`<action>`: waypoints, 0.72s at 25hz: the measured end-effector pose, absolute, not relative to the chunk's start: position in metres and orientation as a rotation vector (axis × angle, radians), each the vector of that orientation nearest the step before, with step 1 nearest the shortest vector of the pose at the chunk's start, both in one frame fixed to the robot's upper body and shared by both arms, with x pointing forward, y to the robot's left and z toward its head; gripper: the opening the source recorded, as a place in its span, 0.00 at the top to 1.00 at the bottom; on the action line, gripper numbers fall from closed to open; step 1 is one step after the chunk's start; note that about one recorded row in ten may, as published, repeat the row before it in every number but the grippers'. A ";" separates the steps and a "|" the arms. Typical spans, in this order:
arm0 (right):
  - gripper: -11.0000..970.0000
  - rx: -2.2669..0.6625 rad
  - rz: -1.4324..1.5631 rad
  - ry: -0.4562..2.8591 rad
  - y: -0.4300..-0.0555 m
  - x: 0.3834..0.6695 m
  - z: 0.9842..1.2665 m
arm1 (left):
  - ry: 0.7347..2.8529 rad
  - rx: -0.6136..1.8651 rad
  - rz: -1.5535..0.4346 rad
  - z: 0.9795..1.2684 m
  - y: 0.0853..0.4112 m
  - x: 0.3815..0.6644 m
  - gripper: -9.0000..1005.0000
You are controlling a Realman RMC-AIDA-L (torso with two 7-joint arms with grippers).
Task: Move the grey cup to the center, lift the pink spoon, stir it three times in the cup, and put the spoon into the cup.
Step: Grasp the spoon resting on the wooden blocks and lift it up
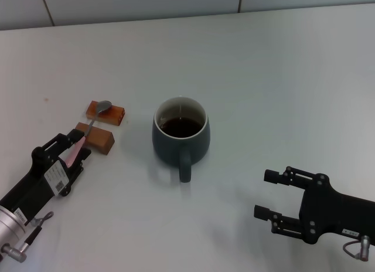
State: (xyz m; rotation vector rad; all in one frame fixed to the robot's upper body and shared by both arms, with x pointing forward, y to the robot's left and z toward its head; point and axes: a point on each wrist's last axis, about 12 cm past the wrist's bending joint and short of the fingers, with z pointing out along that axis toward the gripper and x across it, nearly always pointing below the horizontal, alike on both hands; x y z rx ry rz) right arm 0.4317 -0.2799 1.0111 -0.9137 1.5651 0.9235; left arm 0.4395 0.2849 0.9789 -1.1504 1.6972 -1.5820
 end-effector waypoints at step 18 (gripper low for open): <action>0.26 -0.914 0.924 1.566 -0.280 0.431 1.011 | 1.716 -1.151 -1.561 0.977 0.285 0.440 0.65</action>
